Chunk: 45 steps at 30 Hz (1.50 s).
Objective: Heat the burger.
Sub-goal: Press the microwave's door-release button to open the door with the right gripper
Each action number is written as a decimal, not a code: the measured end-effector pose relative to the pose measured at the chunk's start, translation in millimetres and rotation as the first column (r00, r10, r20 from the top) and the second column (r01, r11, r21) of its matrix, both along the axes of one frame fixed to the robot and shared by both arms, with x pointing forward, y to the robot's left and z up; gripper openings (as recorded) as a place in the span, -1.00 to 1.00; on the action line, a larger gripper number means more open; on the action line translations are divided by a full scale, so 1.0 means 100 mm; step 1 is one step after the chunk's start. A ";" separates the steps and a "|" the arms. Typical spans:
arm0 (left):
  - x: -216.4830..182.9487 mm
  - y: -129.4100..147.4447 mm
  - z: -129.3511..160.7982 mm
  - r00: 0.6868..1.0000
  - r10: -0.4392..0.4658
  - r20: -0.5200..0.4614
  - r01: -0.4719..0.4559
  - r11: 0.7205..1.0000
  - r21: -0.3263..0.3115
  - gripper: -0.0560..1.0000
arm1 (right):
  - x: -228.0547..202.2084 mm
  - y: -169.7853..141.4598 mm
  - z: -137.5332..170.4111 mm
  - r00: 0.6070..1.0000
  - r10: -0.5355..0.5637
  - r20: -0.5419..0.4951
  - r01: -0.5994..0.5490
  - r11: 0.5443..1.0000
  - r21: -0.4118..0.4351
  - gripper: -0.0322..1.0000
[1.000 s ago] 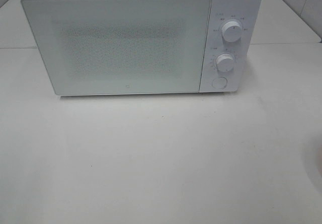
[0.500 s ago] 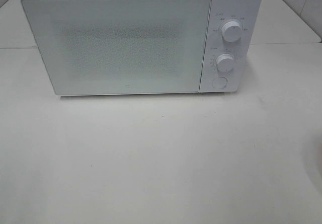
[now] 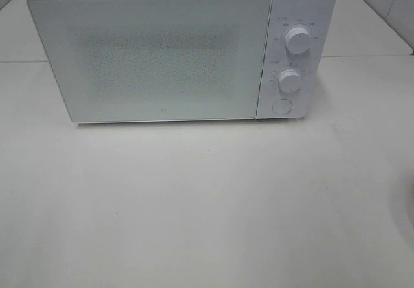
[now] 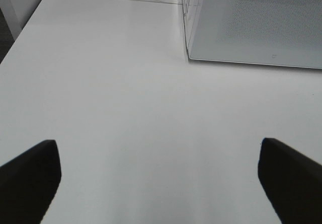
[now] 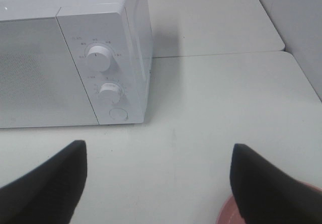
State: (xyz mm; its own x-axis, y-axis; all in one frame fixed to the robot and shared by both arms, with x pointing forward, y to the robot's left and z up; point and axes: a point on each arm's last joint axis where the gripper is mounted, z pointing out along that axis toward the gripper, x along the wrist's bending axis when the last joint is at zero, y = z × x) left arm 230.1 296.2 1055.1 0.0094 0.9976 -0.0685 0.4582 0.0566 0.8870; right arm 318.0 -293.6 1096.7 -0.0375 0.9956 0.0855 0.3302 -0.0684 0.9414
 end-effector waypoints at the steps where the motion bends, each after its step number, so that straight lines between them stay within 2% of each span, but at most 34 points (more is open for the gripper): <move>1: 0.00 0.00 0.00 1.000 0.000 0.000 0.000 1.000 0.000 0.98 | 0.05 0.01 0.02 1.000 0.003 0.017 -0.003 1.000 0.001 0.53; 10: 0.00 0.00 0.00 1.000 0.000 0.000 0.000 1.000 0.000 0.98 | 0.19 0.03 0.06 0.997 0.013 0.073 -0.013 1.000 0.004 0.53; 23: 0.00 0.00 0.00 1.000 0.000 0.000 0.000 1.000 0.000 0.98 | 0.70 0.11 -0.08 0.999 0.031 0.010 -0.031 0.999 -0.014 0.53; 45: 0.00 0.00 0.00 1.000 0.000 0.000 0.000 1.000 0.000 0.98 | 1.29 0.20 -0.43 0.996 0.060 -0.062 -0.063 0.997 -0.036 0.53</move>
